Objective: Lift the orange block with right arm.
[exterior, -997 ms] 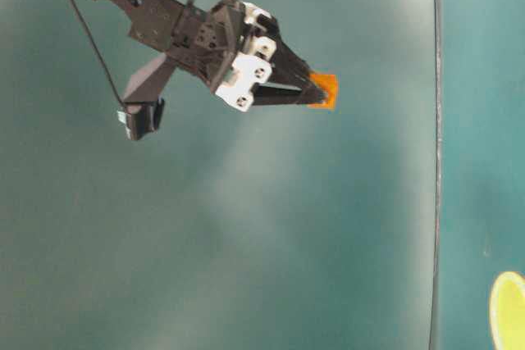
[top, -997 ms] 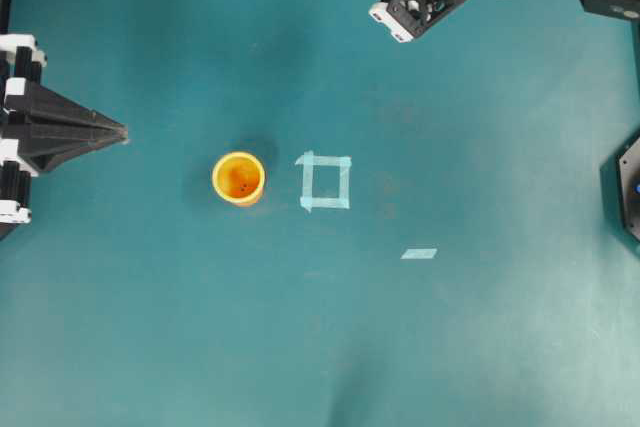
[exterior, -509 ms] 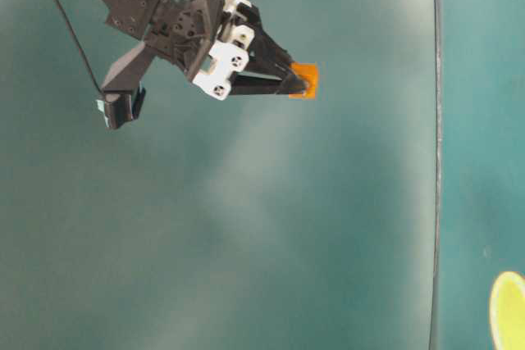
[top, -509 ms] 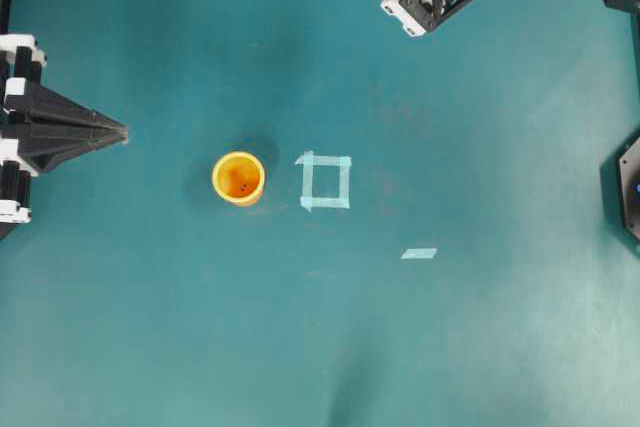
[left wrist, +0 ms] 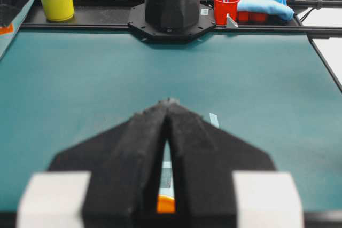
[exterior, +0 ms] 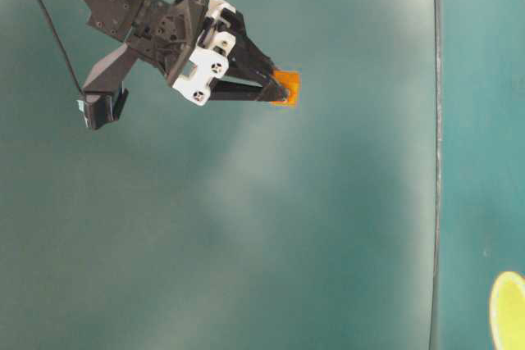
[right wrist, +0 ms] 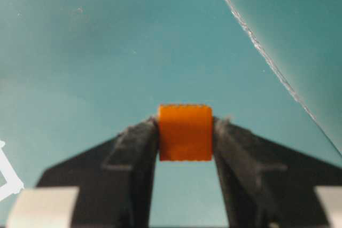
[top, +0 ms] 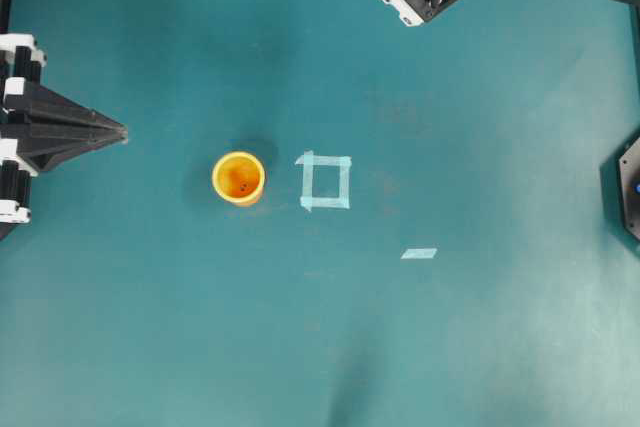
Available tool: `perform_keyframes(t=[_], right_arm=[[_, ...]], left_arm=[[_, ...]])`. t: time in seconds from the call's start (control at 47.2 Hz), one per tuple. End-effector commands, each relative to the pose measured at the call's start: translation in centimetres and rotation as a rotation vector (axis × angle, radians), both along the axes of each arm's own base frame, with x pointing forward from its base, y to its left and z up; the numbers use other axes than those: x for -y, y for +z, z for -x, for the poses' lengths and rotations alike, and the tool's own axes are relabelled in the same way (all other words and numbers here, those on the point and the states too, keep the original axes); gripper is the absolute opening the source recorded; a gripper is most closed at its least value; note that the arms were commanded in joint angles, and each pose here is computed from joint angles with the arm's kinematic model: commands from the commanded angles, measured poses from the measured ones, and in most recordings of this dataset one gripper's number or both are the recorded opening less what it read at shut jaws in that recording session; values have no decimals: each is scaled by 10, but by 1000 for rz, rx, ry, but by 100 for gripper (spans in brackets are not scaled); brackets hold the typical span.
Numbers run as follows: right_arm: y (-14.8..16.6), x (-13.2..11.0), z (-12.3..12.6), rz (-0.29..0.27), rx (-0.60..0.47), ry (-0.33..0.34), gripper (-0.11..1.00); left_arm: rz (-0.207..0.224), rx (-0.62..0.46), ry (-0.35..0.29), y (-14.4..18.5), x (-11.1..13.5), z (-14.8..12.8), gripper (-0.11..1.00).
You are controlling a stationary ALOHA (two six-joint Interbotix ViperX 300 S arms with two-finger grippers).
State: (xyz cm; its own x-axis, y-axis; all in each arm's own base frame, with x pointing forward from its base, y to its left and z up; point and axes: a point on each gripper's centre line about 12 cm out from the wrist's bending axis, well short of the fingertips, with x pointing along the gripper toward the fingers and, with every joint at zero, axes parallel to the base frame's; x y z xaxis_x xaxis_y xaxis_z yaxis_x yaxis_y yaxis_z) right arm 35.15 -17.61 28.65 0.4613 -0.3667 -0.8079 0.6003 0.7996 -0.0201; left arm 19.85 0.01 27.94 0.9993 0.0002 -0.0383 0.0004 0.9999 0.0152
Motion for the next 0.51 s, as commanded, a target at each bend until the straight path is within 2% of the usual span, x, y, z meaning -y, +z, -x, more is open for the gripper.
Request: perform_keyframes(t=[0.0,0.488], right_arm=[[24,-1,1,27,57,1,40],[23,-1,1,26,56,1,40]], left_arm=[[-3,32,1,12,0,-2,-1],[-3,26,1,11,0,-2,-1]])
